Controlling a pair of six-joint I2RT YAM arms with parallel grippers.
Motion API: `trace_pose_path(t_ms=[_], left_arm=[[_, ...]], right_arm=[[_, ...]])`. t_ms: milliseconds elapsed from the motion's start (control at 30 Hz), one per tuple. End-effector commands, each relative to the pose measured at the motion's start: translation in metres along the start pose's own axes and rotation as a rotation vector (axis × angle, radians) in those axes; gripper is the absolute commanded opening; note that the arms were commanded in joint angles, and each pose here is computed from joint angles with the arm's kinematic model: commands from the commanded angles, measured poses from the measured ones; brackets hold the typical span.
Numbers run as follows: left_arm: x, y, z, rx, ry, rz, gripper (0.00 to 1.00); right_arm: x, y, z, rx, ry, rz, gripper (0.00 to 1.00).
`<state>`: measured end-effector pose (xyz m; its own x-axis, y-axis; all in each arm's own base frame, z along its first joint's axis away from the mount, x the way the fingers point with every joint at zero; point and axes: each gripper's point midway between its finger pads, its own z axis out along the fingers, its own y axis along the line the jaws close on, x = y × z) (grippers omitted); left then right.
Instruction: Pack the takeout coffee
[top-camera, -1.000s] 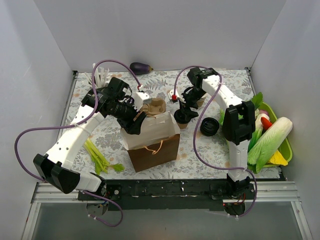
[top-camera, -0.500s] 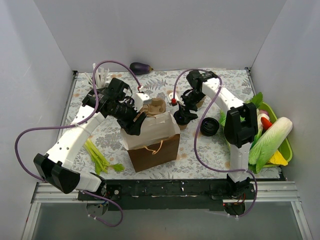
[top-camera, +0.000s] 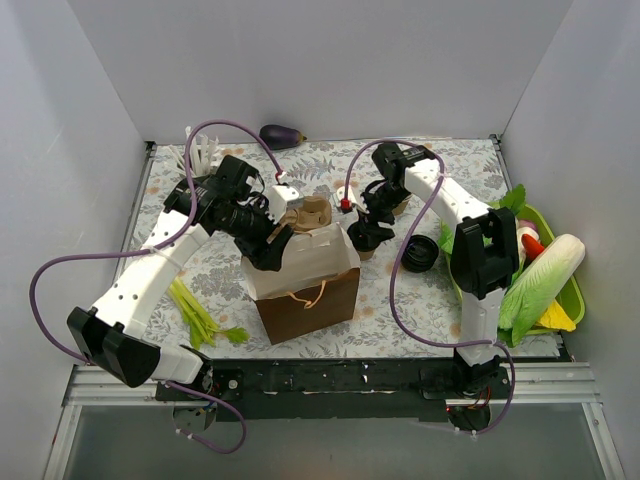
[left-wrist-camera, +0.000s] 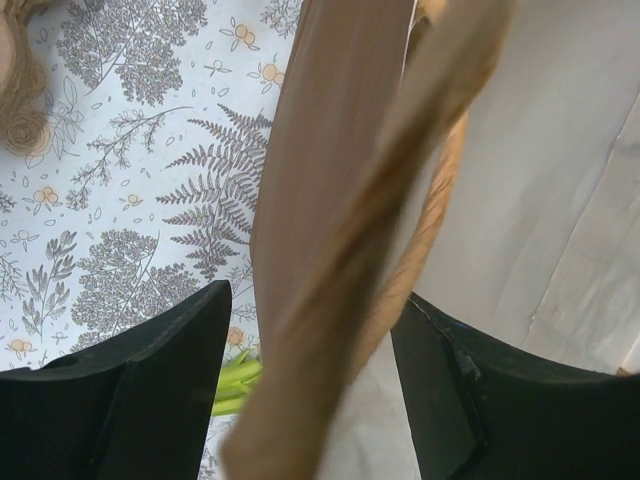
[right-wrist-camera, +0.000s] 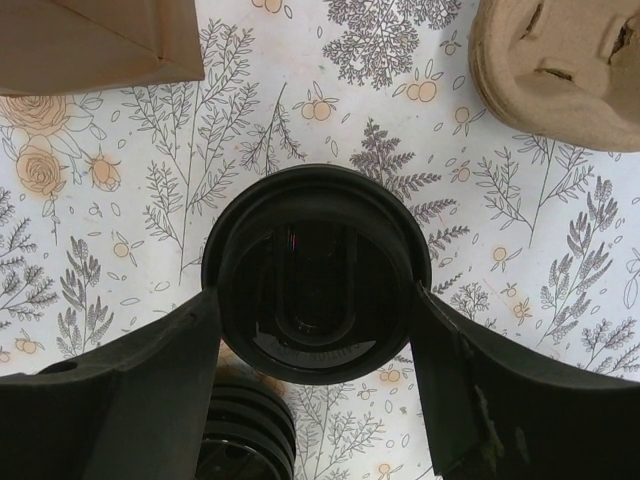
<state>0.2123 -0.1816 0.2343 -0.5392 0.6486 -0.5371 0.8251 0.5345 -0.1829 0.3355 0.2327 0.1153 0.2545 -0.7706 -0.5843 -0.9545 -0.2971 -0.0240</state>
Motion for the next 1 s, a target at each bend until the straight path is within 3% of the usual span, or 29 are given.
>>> trace_pose_path(t_ms=[0,333,467,567,700,800,967], left_arm=[[-0.028,-0.01,-0.023,0.009,-0.122,0.053,0.65],[-0.092,-0.029,-0.05,0.114,-0.298,0.144,0.74],[-0.113,-0.029,-0.067,0.081,-0.378,0.163,0.75],[-0.123,-0.021,-0.084,-0.004,-0.424,0.195,0.75],[-0.118,0.0,-0.112,-0.201,-0.46,0.176,0.79],[-0.092,0.016,-0.109,-0.275,-0.403,0.098,0.81],[-0.04,0.003,-0.082,-0.209,-0.298,0.043,0.8]], right_arm=[[-0.004,0.007,-0.01,-0.007,0.024,0.055,0.44],[-0.076,0.012,-0.109,0.208,-0.088,0.103,0.32],[-0.106,0.007,-0.154,0.349,-0.143,0.135,0.06],[-0.139,0.004,-0.195,0.482,-0.231,0.148,0.01],[-0.198,0.044,-0.24,0.519,-0.439,0.061,0.01],[-0.224,0.077,-0.243,0.459,-0.524,0.036,0.01],[-0.237,0.124,-0.206,0.28,-0.463,-0.053,0.01]])
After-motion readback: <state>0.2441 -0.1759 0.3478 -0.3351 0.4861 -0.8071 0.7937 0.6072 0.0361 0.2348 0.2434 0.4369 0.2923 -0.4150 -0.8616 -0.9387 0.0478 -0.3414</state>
